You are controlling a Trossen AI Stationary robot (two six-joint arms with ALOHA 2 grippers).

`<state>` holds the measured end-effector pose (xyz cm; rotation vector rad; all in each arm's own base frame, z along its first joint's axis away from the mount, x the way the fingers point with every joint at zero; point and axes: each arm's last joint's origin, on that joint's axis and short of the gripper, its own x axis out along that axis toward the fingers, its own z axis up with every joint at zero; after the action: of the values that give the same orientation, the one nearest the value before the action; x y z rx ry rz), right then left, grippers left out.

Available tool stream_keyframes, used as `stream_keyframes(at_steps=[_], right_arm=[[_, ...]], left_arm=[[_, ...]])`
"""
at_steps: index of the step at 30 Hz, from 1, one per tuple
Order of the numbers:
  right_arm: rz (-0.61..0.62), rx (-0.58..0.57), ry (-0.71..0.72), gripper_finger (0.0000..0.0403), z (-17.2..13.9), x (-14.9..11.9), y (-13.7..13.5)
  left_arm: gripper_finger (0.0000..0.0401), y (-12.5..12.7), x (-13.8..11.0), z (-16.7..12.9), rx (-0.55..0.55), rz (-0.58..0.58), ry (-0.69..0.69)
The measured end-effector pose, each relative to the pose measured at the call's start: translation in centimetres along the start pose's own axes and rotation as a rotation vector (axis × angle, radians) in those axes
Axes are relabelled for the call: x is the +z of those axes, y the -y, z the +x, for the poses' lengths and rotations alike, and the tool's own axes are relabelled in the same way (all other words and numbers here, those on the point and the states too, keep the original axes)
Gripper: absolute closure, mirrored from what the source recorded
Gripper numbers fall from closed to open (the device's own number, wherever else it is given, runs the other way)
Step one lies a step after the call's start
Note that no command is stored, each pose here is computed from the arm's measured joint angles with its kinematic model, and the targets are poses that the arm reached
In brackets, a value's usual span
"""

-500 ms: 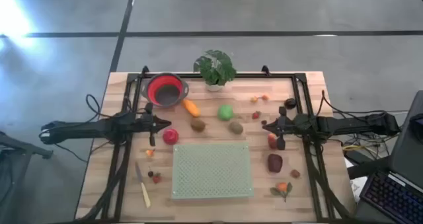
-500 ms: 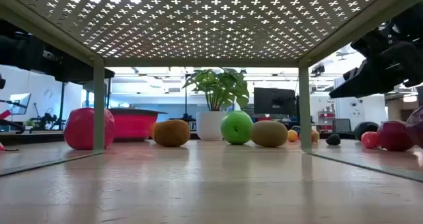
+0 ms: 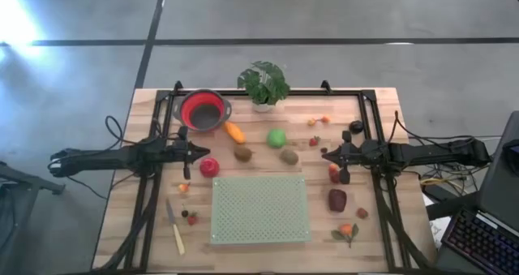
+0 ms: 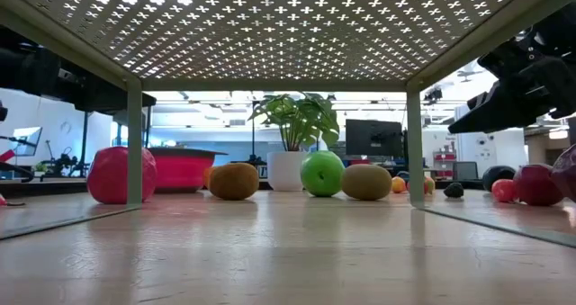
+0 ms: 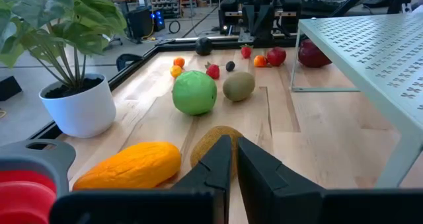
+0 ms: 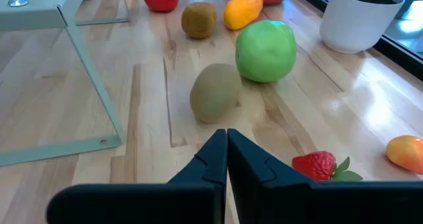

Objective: Pick & Place Fruit

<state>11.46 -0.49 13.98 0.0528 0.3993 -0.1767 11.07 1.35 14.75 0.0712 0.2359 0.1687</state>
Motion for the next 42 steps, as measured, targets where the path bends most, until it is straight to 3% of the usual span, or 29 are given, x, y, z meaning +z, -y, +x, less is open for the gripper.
stream_keyframes(at_steps=[23, 26, 30, 37, 42], right_arm=[[0.001, -0.009, 0.005, 0.0394, 0.0, 0.0, 0.0], [0.113, -0.069, 0.097, 0.0394, 0.0, 0.9, 0.2], [0.297, -0.040, 0.340, 0.0394, -0.5, 3.1, 0.1], [0.279, -0.003, 0.637, 0.0394, -1.9, 5.8, 0.1], [0.273, 0.019, 0.665, 0.0394, -2.1, 6.0, 0.1]], left_arm=[[0.0373, 0.0, 0.0, 0.0, -0.003, 0.000, 0.000], [0.0373, 0.0, 0.0, 0.0, -0.003, 0.000, 0.000], [0.0373, 0.0, 0.0, 0.0, -0.003, 0.000, 0.000], [0.0373, 0.0, 0.0, 0.0, -0.003, 0.000, 0.000], [0.0373, 0.0, 0.0, 0.0, 0.000, 0.000, 0.000]])
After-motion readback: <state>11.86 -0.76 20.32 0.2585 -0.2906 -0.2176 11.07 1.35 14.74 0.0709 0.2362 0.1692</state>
